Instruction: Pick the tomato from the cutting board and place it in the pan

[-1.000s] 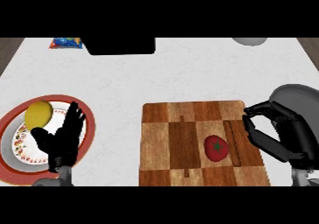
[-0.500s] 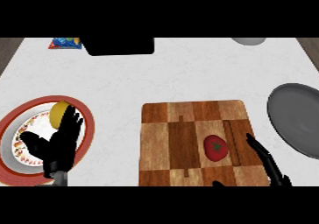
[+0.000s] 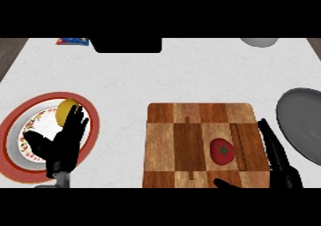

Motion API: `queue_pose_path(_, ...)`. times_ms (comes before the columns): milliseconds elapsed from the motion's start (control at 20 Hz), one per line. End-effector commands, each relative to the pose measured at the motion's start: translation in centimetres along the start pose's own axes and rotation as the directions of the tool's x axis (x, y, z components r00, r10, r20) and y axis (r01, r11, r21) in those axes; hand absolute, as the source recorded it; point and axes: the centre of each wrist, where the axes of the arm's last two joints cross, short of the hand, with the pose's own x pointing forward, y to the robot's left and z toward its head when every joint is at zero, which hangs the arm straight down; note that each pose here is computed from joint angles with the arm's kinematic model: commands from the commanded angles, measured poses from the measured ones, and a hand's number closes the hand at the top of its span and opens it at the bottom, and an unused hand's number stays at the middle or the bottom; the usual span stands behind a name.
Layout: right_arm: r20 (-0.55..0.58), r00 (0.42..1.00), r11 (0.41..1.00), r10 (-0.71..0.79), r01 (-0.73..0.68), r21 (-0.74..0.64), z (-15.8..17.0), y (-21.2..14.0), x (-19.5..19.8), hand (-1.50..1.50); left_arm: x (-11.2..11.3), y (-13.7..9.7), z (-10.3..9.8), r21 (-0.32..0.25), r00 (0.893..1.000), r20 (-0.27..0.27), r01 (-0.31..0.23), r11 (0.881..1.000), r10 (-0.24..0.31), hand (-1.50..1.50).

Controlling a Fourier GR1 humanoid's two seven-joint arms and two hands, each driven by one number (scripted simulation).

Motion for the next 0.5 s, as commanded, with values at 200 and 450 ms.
queue_pose_path(200,-0.163,0.892,0.878,0.422,-0.357,0.318,-3.7,-0.4,0.8,-1.5,-2.0,-0.4,0.8,-0.043,0.997,-0.079,0.002,0.999,-0.005,0.0)
queue_pose_path(450,-0.137,0.835,0.792,0.533,-0.435,0.428,-6.7,0.2,4.3,-1.5,-2.9,0.3,1.3,-0.008,0.997,-0.081,0.01,1.0,-0.011,0.0)
